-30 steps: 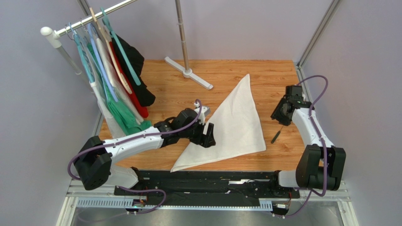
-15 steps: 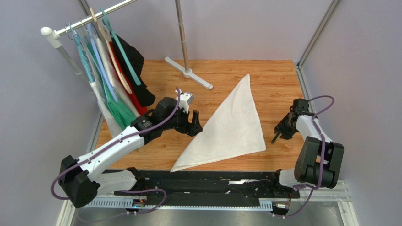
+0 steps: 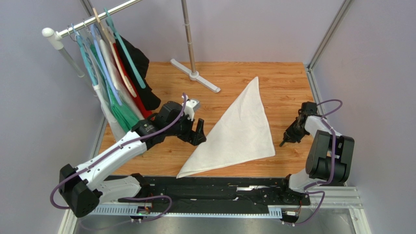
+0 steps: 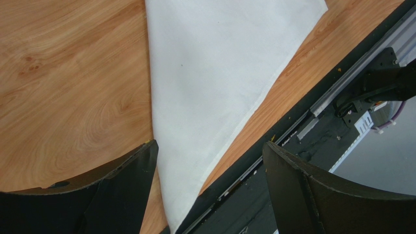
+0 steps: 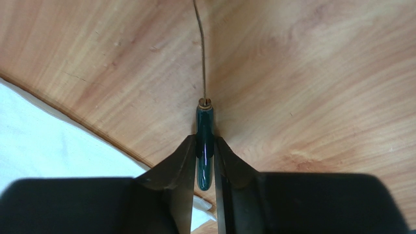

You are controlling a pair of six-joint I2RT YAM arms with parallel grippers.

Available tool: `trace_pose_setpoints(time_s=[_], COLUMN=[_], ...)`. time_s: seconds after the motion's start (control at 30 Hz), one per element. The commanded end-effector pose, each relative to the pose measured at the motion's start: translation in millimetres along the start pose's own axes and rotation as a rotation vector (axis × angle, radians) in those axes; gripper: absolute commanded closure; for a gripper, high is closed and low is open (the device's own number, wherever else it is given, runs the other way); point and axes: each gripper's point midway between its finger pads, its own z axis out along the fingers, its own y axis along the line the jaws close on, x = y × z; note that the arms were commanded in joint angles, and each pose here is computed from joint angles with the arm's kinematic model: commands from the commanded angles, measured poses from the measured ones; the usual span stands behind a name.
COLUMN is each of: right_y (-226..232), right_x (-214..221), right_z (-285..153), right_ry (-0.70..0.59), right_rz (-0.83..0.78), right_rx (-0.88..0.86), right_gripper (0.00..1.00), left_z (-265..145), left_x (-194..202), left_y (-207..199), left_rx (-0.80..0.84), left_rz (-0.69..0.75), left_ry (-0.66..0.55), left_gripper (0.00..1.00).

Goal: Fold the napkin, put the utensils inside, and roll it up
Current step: Grab a utensil with the right arm, then place the utensil onto the napkin

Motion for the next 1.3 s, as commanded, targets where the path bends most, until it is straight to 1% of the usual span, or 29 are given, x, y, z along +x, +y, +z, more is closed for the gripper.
trace_pose_setpoints(time_s=[0.0, 0.1, 0.17, 0.23, 0.43, 0.53, 0.57, 0.67, 0.7, 0.77, 0.8, 0.87, 0.9, 0.93, 0.97, 1.0, 1.1, 1.13, 1.17, 1.2, 1.23, 1.27], right_y=[3, 2, 3, 4, 26, 43, 48, 77, 97, 119, 134, 157, 169, 177, 195, 198, 222, 222, 224, 236, 235, 237], right_x=[-6, -4, -6, -10, -36, -34, -29, -10, 9, 24, 40, 51, 70, 78, 88, 98, 117, 125, 130, 134, 140, 142], right_z=[15, 15, 11, -1, -59, -80, -83, -90, -91, -88, -88, -89, -82, -78, -84, -70, -64, -50, -46, -49, -38, -37], right_ry=[0.003, 0.008, 0.0, -0.021, -0.123, -0.13, -0.118, -0.111, -0.084, -0.053, -0.037, -0.028, 0.007, 0.022, 0.028, 0.062, 0.108, 0.144, 0.164, 0.157, 0.176, 0.183], right_rz=[-0.013, -0.02, -0.027, -0.046, -0.099, -0.129, -0.134, -0.22, -0.271, -0.308, -0.345, -0.375, -0.411, -0.432, -0.471, -0.491, -0.528, -0.53, -0.535, -0.551, -0.554, -0.541], right_rx=[0.002, 0.003, 0.0, -0.002, -0.056, -0.094, -0.102, -0.126, -0.156, -0.18, -0.189, -0.213, -0.207, -0.206, -0.229, -0.194, -0.197, -0.163, -0.147, -0.158, -0.125, -0.116], right_gripper=[0.88, 1.0, 1.0, 1.0, 1.0, 1.0, 1.0, 1.0, 1.0, 1.0, 1.0, 1.0, 1.0, 1.0, 1.0, 1.0, 1.0, 1.0, 1.0, 1.0, 1.0, 1.0], left_z=[-34, -41, -42, -41, -42, -41, -39, -39, -39, -42, -43, -47, -48, -50, -52, -53, -54, -54, -54, -54, -55, -55], left_x=[-30, -34, -36, -37, -44, -46, -43, -44, -45, -47, -45, -44, -43, -42, -40, -40, -39, -39, -39, -39, -39, -39], left_y=[-5, 7, 15, 15, 27, 35, 38, 41, 43, 48, 51, 57, 60, 65, 66, 67, 68, 68, 68, 68, 67, 68], left_rx=[-0.009, -0.057, -0.073, -0.052, -0.066, -0.073, -0.072, -0.027, -0.023, -0.04, -0.052, -0.092, -0.106, -0.134, -0.143, -0.149, -0.158, -0.158, -0.159, -0.156, -0.156, -0.157], left_rz=[0.095, 0.118, 0.107, 0.099, 0.098, 0.082, 0.067, 0.015, 0.008, 0.005, 0.005, 0.019, 0.021, 0.028, 0.033, 0.034, 0.035, 0.034, 0.034, 0.036, 0.035, 0.035], left_ry=[-0.073, -0.086, -0.09, -0.088, -0.091, -0.099, -0.094, -0.1, -0.104, -0.111, -0.106, -0.112, -0.109, -0.114, -0.118, -0.12, -0.121, -0.121, -0.123, -0.122, -0.124, -0.126], left_gripper=[0.12, 0.12, 0.12, 0.12, 0.12, 0.12, 0.12, 0.12, 0.12, 0.12, 0.12, 0.13, 0.12, 0.13, 0.12, 0.12, 0.12, 0.12, 0.12, 0.12, 0.12, 0.12])
